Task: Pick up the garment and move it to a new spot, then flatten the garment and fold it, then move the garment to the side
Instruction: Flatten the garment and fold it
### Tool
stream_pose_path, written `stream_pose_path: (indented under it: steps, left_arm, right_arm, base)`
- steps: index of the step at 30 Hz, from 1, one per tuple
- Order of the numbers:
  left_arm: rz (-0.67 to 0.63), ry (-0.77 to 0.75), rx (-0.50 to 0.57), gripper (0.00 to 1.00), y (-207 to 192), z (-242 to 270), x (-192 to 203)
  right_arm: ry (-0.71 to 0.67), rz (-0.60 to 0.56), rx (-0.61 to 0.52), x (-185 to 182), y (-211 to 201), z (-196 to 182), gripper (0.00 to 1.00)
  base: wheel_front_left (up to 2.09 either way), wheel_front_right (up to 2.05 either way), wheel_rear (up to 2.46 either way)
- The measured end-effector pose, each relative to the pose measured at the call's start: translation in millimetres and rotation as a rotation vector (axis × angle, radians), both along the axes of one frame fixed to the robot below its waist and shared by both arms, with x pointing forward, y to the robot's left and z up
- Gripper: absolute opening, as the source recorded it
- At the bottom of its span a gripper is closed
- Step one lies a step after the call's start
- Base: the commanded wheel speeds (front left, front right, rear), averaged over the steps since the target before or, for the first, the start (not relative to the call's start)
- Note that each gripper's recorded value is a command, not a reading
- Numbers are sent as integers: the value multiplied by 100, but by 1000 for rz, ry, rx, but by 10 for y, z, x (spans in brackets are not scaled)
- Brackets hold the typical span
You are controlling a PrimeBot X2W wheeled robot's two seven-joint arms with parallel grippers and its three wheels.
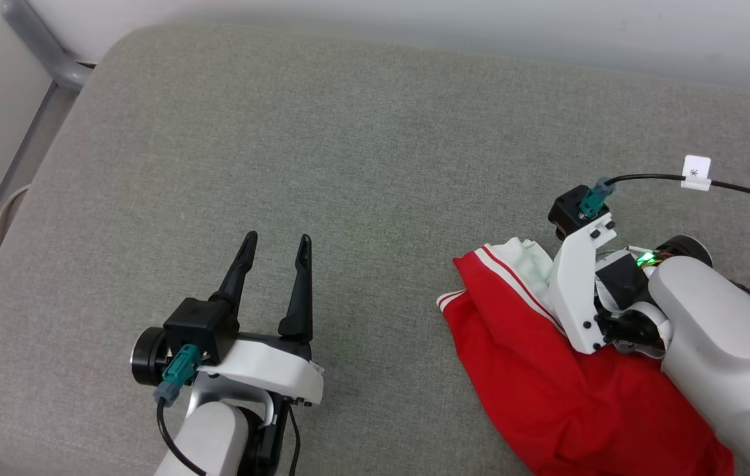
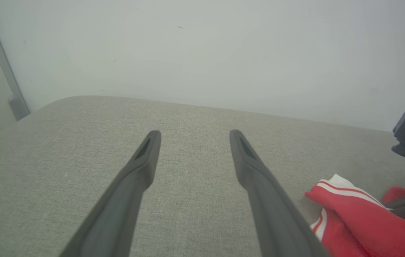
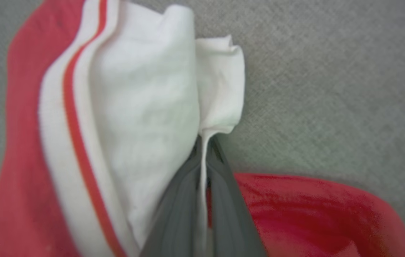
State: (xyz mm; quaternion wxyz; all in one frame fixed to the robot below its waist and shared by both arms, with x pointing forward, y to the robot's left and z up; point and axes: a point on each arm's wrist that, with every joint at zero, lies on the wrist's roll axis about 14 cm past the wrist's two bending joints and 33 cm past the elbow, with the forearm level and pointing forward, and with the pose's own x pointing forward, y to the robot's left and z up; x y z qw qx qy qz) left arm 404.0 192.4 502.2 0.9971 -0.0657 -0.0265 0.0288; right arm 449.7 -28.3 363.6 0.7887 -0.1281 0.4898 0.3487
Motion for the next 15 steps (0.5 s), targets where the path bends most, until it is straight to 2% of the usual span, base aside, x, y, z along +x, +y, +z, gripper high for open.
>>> stream_pose_path:
  steps: [4,9,12,15]
  left_arm:
    - [1,-4,-11,100,-9,11,-31]
    - [-3,-11,-13,100,-28,32,-78]
    - [-15,-25,-13,100,-65,77,-101]
    - [-24,-32,-18,100,-99,101,-138]
  right_arm:
    - [-131,-5,62,226,69,273,0]
    - [-352,-77,167,651,-14,898,0]
    - [-434,-157,197,774,-264,1146,0]
    - [-506,-266,201,854,-697,1347,0]
  base:
    - [0,0,0]
    - [0,0,0]
    - [0,0,0]
    - [0,0,0]
